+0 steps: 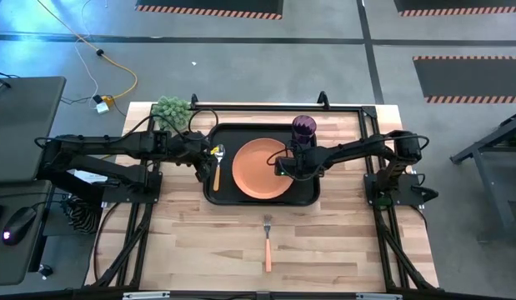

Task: Pick and place plate/cup/fork/spoon on tray
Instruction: Adjust the orange plate

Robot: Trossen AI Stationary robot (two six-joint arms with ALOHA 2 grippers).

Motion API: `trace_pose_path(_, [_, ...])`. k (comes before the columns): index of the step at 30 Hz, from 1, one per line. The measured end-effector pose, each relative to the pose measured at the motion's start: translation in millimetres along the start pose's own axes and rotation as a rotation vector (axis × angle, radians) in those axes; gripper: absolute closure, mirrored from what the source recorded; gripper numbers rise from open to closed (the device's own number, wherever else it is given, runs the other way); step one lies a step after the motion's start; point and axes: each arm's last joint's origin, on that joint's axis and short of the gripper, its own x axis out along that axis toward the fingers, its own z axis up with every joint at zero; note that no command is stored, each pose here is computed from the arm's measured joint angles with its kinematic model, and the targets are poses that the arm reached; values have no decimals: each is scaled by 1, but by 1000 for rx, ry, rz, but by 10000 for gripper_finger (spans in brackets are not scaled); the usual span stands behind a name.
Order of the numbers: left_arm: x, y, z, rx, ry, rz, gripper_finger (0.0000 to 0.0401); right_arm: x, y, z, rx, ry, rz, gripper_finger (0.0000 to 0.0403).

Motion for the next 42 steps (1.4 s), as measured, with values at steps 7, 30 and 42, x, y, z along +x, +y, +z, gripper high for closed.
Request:
trace_pose_path(7, [0,0,0,-1,0,-1,350,1,-2,3,-8,-1,-20,401])
trace_pose_path(30, [0,0,0,-1,3,-4,350,13,4,17,-29,22,18,401])
trace_pose_path(42, [0,0,0,0,6,-3,350,14,4,17,-32,11,12,400])
